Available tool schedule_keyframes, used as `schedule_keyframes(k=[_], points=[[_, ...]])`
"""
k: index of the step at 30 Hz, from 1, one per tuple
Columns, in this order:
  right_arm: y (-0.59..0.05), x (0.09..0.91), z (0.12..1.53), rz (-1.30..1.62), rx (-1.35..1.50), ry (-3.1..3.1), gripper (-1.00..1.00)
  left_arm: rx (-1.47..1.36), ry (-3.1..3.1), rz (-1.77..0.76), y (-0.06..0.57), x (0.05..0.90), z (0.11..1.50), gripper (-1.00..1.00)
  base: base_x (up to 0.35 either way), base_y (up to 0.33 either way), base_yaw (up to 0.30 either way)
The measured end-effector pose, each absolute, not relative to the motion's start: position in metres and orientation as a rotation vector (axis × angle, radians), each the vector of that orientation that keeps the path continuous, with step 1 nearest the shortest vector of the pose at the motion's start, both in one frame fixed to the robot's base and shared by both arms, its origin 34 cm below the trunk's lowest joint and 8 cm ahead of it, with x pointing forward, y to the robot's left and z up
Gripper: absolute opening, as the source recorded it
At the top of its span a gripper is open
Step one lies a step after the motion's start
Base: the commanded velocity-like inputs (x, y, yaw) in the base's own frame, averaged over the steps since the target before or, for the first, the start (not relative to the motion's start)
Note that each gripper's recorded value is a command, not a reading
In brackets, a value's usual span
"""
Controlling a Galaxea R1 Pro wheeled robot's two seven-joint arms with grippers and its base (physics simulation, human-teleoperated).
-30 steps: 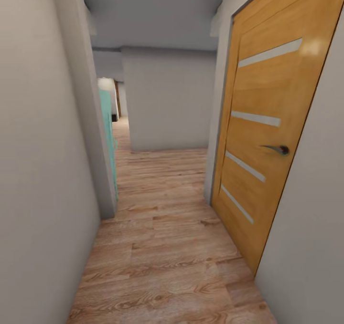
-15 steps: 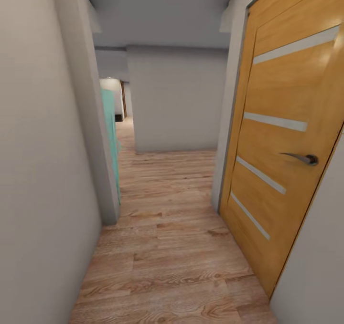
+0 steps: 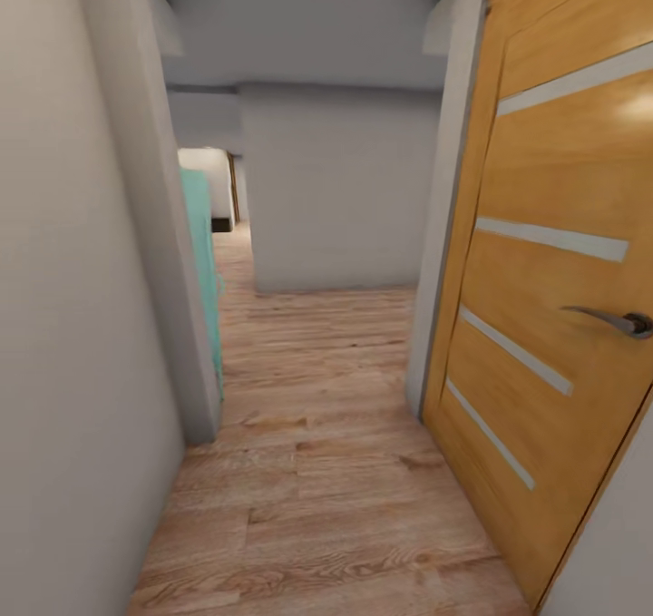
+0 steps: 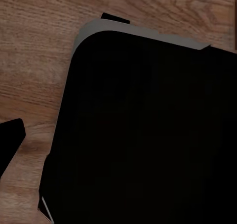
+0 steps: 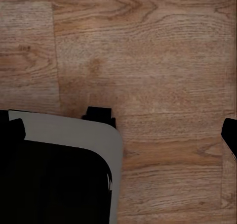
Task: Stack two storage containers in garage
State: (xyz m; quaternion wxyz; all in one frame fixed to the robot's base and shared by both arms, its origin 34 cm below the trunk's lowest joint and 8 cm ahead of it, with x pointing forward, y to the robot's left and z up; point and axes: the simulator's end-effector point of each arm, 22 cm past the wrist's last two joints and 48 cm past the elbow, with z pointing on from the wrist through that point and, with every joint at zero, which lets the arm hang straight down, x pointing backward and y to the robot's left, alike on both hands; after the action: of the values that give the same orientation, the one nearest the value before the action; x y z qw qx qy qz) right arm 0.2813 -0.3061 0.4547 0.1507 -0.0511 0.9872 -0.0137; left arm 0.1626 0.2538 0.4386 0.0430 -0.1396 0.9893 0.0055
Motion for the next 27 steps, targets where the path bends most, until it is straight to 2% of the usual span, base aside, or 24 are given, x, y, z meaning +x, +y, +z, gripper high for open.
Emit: schedule_keyframes(k=[10, 27], points=[[-0.3061, 0.2814, 0.4547, -0.041, -0.144, 2.835, 1.0, -0.427, 3.027, 0.017, 0.2533, 0.1624, 0.4386, 1.0, 0.323, -0.082, 0.181], [-0.3049, 0.281, 0.4546, -0.03, -0.157, 2.835, 1.0, -0.431, 3.028, 0.019, 0.2552, 0.162, 0.4385, 1.0, 0.323, -0.121, 0.012]])
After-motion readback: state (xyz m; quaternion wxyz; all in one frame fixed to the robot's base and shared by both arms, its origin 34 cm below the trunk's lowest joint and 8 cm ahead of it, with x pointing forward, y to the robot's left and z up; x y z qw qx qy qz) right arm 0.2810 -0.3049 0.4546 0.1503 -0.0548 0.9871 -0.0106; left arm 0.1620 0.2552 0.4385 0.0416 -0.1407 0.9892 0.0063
